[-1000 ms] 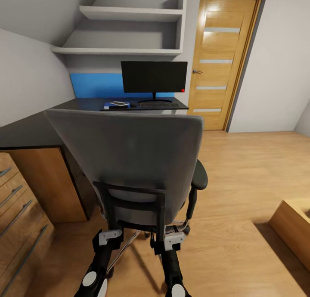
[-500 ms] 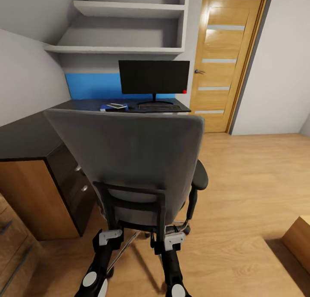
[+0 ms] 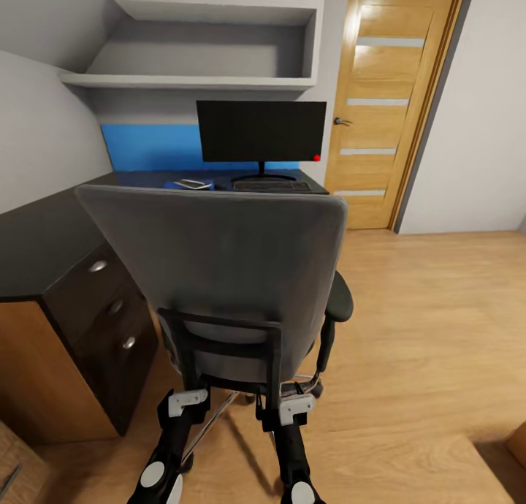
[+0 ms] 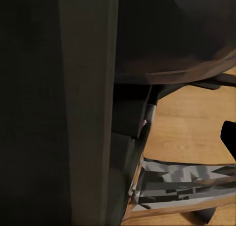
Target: In the bedroom, organize the workspace by keeping the computer under the desk, ensuring the monitor is on the desk, placing the keyboard on the desk next to the monitor, placing the mouse on the desk next to the keyboard, moving the folder from the swivel chair onto the desk next to the mouse, stacking the notebook on top of the folder with the pen on top of the notebook, and positioning the swivel chair next to the desk.
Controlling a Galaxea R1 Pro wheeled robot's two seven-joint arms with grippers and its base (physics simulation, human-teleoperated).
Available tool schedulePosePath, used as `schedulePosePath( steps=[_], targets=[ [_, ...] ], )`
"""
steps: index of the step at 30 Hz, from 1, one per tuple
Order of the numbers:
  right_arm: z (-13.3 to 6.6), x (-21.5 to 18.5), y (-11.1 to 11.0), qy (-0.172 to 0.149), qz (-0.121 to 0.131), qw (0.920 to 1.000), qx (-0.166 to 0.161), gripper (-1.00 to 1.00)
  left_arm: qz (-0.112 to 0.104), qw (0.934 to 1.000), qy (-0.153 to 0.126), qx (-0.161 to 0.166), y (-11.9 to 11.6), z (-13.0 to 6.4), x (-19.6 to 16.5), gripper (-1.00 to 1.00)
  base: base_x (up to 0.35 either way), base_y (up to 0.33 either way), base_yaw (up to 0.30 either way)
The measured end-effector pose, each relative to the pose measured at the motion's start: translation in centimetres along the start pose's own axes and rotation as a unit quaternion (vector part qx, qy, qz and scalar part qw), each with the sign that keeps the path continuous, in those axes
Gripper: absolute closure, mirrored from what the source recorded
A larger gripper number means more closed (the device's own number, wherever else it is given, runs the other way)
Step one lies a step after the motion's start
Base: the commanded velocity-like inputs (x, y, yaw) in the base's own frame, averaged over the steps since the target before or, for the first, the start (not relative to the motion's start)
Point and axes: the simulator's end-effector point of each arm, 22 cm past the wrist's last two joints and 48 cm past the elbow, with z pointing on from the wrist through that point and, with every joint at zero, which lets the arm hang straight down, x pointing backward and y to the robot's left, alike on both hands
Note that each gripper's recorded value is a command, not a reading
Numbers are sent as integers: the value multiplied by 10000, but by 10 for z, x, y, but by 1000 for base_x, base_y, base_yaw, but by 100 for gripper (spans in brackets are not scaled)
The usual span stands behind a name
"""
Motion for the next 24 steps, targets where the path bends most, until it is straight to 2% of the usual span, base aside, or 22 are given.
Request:
schedulePosePath(
  steps=[24],
  targets=[
    [0,0,1,-10,-13,10000,-14,-100,10,10000,-80,-1,1,-1,1,-100,334,0,0]
  ],
)
